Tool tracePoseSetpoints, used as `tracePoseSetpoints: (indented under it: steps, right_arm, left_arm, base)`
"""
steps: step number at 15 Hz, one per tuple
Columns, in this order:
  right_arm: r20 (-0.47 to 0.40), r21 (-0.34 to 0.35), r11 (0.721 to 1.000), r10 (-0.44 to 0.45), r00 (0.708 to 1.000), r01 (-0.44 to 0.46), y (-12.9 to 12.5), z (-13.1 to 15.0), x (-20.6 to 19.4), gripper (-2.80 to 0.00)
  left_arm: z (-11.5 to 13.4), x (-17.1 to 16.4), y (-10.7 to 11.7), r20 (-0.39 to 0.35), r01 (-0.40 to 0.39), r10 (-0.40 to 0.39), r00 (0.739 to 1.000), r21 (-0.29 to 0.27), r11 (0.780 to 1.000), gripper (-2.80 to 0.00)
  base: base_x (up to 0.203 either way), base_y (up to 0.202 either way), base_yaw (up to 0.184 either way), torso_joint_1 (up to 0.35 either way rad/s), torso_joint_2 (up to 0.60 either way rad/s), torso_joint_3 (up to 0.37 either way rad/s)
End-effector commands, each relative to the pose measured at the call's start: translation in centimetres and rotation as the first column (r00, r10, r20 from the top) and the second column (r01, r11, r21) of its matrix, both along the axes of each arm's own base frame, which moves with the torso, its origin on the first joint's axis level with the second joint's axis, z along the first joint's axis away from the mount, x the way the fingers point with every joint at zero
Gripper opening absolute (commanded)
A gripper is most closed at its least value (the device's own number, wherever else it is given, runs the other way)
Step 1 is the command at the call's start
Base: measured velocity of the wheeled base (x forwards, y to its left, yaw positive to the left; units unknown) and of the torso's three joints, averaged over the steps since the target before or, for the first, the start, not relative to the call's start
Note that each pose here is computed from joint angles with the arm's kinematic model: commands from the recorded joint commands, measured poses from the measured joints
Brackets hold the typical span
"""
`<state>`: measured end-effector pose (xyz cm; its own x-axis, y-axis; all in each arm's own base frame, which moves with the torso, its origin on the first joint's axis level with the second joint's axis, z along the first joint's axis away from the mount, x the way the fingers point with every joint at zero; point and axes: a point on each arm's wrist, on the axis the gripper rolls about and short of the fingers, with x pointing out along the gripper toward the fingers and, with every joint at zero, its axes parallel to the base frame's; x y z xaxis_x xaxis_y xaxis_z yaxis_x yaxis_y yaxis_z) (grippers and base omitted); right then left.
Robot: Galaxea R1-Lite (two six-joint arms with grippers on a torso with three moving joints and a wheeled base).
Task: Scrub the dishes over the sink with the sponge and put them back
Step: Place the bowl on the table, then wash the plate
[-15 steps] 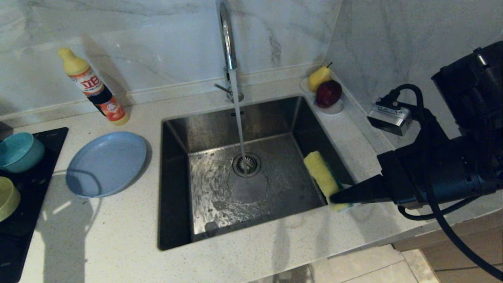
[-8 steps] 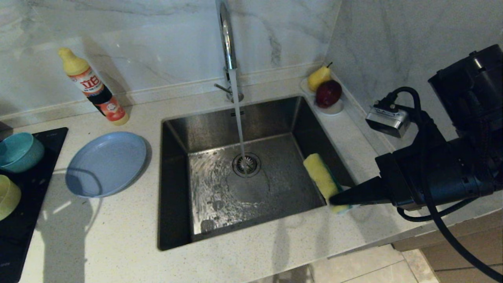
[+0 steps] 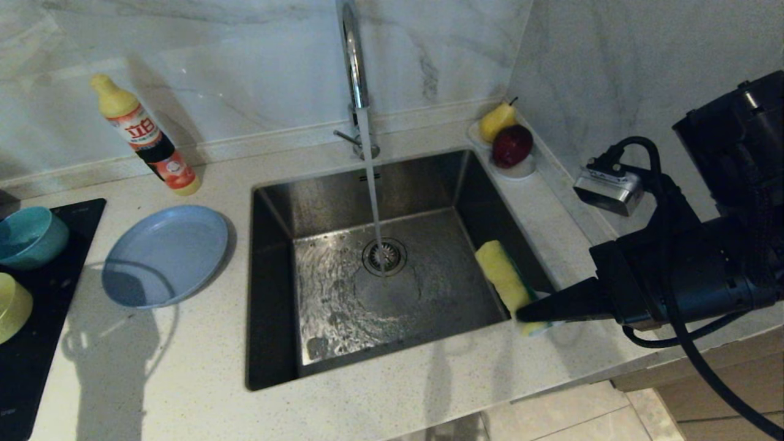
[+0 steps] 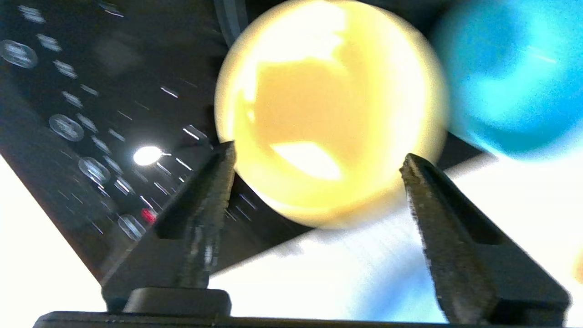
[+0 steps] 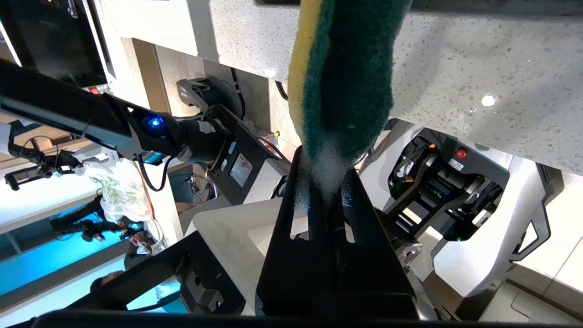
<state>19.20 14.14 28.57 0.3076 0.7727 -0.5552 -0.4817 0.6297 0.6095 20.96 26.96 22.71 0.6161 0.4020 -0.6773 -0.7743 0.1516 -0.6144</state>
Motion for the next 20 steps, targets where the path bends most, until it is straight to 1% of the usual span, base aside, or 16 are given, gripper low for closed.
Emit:
tracePoseSetpoints:
  steps: [1,2,3,4,5,6,8,10,11,12,13,14,16,17,20]
  right_arm:
    - [-0.009,-0.002,1.0,0.001,1.0,-0.001,0.1,-0.1,0.1,-2.8]
    - [-0.01,-0.003,1.0,0.001,1.0,-0.001,0.1,-0.2,0.1,-2.8]
    - [-0.01,-0.005,1.0,0.002,1.0,-0.002,0.1,-0.2,0.2,-2.8]
    - [-0.012,-0.007,1.0,0.002,1.0,-0.002,0.2,-0.3,0.2,-2.8]
    - [-0.011,-0.013,1.0,0.007,1.0,-0.007,0.2,-0.4,0.3,-2.8]
    - [-0.012,-0.023,1.0,0.012,1.0,-0.013,0.2,-0.7,0.4,-2.8]
    - [-0.01,-0.026,1.0,0.01,1.0,-0.01,0.2,-0.8,0.3,-2.8]
    - [0.001,-0.021,1.0,0.012,1.0,-0.012,0.2,-0.5,0.2,-2.8]
    - [0.004,-0.019,1.0,0.012,1.0,-0.012,0.2,-0.4,0.2,-2.8]
    - [0.004,-0.019,1.0,0.012,1.0,-0.012,0.2,-0.4,0.2,-2.8]
    - [0.005,-0.018,1.0,0.012,1.0,-0.012,0.1,-0.4,0.2,-2.8]
    - [0.006,-0.017,1.0,0.012,1.0,-0.012,0.1,-0.3,0.2,-2.8]
    - [0.005,-0.018,1.0,0.012,1.0,-0.012,0.1,-0.4,0.2,-2.8]
    - [0.003,-0.021,1.0,0.011,1.0,-0.011,0.2,-0.5,0.2,-2.8]
    - [-0.005,-0.026,1.0,0.009,1.0,-0.009,0.2,-0.7,0.3,-2.8]
  left_arm:
    - [4.1,-1.8,-2.6,0.093,0.045,-0.05,0.994,0.056,0.997,-2.8]
    - [4.9,-2.2,-3.3,0.111,0.077,-0.083,0.99,0.064,0.995,-2.8]
    - [5.9,-2.7,-4.2,0.137,0.137,-0.148,0.979,0.091,0.986,-2.8]
    - [6.8,-3.2,-5.4,0.166,0.221,-0.241,0.956,0.131,0.966,-2.8]
    - [7.5,-3.3,-6.5,0.177,0.292,-0.32,0.931,0.167,0.942,-2.8]
    - [7.6,-2.6,-7.8,0.169,0.354,-0.384,0.908,0.179,0.918,-2.8]
    - [7.3,-1.4,-10.1,0.117,0.469,-0.495,0.861,0.195,0.861,-2.8]
    - [5.9,-0.1,-12.0,0.028,0.582,-0.6,0.8,0.212,0.785,-2.8]
    - [5.3,0.5,-12.7,-0.006,0.617,-0.63,0.777,0.21,0.759,-2.8]
    - [4.9,1.2,-13.2,-0.029,0.641,-0.65,0.76,0.204,0.74,-2.8]
    - [4.5,1.7,-13.5,-0.043,0.656,-0.662,0.748,0.198,0.729,0.0]
    - [4.1,2.3,-13.3,-0.055,0.665,-0.669,0.741,0.192,0.722,0.0]
    - [2.7,3.8,-12.9,-0.092,0.699,-0.695,0.713,0.171,0.695,0.0]
    - [2.2,4.3,-12.7,-0.104,0.708,-0.701,0.705,0.161,0.688,0.0]
    - [0.2,5.5,-11.9,-0.13,0.72,-0.708,0.694,0.107,0.686,0.0]
  base:
    - [0.0,0.0,0.0,0.0,0.0,0.0]
    - [0.0,0.0,0.0,0.0,0.0,0.0]
    - [0.0,0.0,0.0,0.0,0.0,0.0]
    - [0.0,0.0,0.0,0.0,0.0,0.0]
    - [0.0,0.0,0.0,0.0,0.0,0.0]
    - [0.0,0.0,0.0,0.0,0.0,0.0]
    - [0.0,0.0,0.0,0.0,0.0,0.0]
    - [0.0,0.0,0.0,0.0,0.0,0.0]
    - [0.0,0.0,0.0,0.0,0.0,0.0]
    - [0.0,0.0,0.0,0.0,0.0,0.0]
    - [0.0,0.0,0.0,0.0,0.0,0.0]
    - [0.0,0.0,0.0,0.0,0.0,0.0]
    - [0.0,0.0,0.0,0.0,0.0,0.0]
    - [0.0,0.0,0.0,0.0,0.0,0.0]
    - [0.0,0.0,0.0,0.0,0.0,0.0]
